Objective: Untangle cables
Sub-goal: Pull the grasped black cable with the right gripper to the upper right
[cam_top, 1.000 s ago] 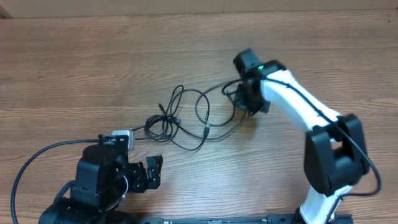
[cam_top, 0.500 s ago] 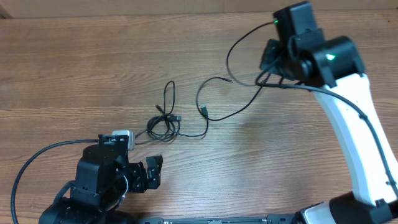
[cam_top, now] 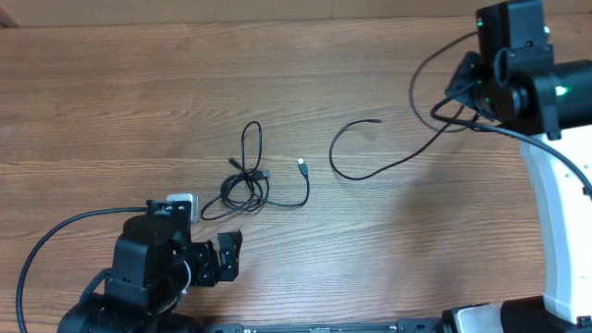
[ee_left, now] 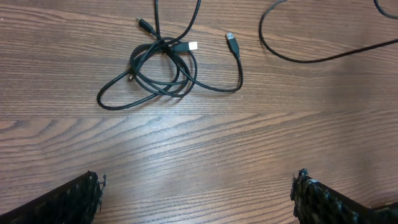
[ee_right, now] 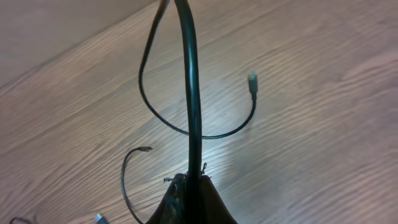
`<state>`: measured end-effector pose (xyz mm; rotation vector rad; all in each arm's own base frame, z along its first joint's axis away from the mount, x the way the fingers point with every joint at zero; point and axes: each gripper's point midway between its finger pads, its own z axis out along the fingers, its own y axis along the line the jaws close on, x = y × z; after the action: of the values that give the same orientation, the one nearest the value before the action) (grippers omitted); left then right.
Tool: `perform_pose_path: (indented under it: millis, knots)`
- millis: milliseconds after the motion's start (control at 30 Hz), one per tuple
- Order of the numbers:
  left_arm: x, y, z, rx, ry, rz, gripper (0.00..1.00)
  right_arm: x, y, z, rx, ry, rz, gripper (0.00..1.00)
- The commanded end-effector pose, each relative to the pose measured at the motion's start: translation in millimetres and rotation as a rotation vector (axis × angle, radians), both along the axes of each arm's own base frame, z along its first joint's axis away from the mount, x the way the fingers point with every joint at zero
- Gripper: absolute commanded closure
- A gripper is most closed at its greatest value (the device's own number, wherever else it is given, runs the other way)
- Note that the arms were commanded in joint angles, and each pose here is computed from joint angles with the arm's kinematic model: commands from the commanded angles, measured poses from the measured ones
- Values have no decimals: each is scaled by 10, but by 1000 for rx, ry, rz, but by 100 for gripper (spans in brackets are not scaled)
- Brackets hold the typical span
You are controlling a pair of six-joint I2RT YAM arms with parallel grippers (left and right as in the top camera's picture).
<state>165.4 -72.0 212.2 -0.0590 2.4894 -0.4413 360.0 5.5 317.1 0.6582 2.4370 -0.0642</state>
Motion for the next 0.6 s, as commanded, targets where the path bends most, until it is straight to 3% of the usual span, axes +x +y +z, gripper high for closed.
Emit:
perform_pose_path:
  millis: [0,300,567]
  knots:
    - [-3,-16,-35,6,6,-18,0,-38,-174,92,-14,-23,-48,96]
    - [-3,-16,-35,6,6,-18,0,26,-774,131,-29,-67,-218,96]
    - [-3,-16,-35,6,6,-19,0,27,-1741,145,-134,-113,-489,96]
